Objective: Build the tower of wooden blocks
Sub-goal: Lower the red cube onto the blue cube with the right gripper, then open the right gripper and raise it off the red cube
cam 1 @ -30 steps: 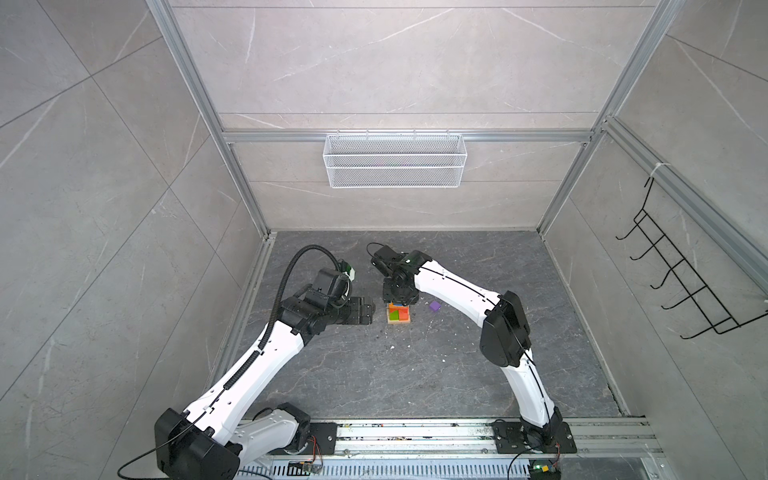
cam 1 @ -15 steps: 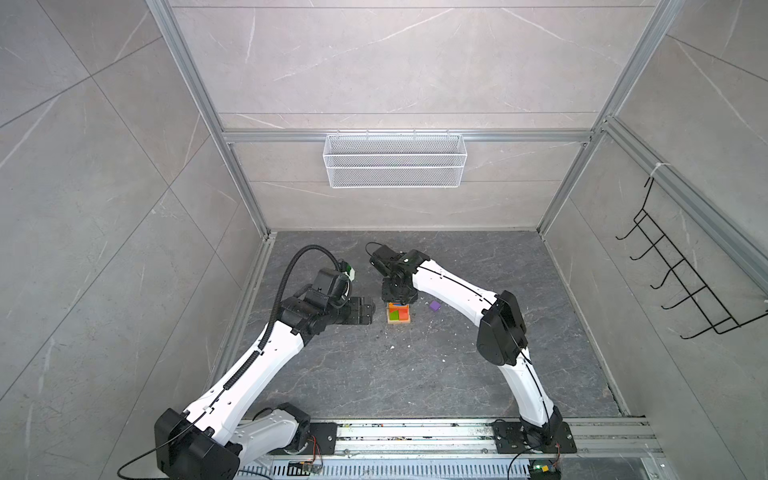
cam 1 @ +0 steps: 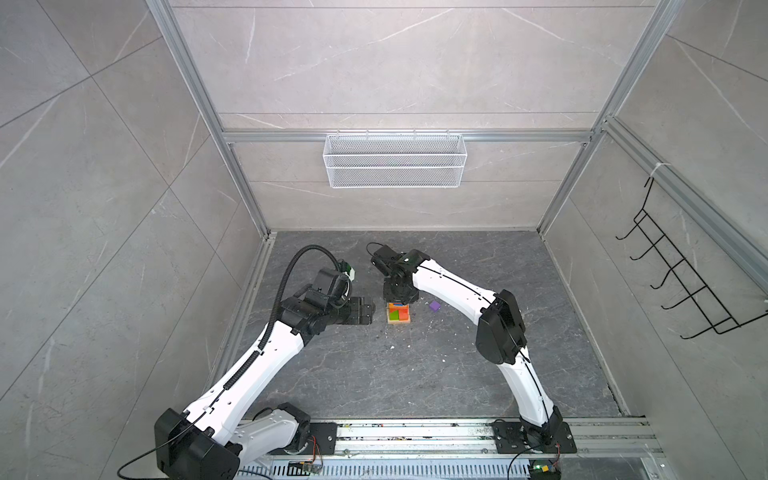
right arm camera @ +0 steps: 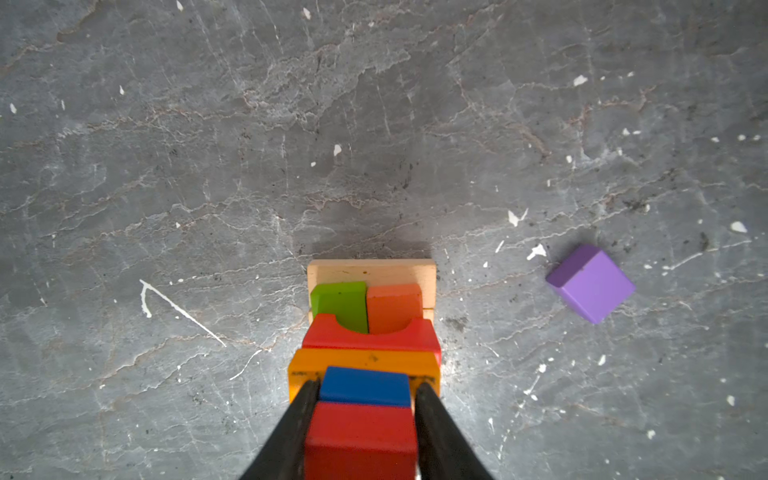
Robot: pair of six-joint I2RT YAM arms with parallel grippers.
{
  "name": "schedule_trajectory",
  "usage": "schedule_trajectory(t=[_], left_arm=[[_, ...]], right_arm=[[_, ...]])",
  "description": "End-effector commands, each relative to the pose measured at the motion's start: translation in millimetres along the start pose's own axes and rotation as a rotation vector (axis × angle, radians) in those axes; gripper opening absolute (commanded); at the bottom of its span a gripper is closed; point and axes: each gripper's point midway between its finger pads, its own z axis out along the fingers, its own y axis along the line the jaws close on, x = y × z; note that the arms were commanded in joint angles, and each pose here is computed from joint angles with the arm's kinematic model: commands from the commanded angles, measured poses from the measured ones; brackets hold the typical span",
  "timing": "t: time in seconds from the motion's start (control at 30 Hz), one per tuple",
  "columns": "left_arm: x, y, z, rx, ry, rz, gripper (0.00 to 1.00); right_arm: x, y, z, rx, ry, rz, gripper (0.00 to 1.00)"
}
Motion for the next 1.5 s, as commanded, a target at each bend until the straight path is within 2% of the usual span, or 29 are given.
schedule_trajectory(t=[0.0,0.73,1.17,1.3,1.47], left_arm=[[-5,-3,-3,0.017,-0.025,0.006,0.99],[-4,-2,-1,0.011,-0.021,0.004,0.99],[-4,-2,0,0.012,-0.019,0.002,0.99],[-4,-2,1,0.011,-0.017,0.002,0.99],[-4,-1,2,0.009,-0.017,0.003,0.99]], right_arm=[[1,-3,4,0.018,0.012,-0.018,0.12],[4,-1,4,0.002,0.021,-0.03,0.07],[-2,1,-7,-0.023,-0.013,-0.044,0.28],[-7,3,-19,-0.044,-0.036,-0.059,0.32],[-11,5,-37,-0.087,-0.07,-0.071,0.42]])
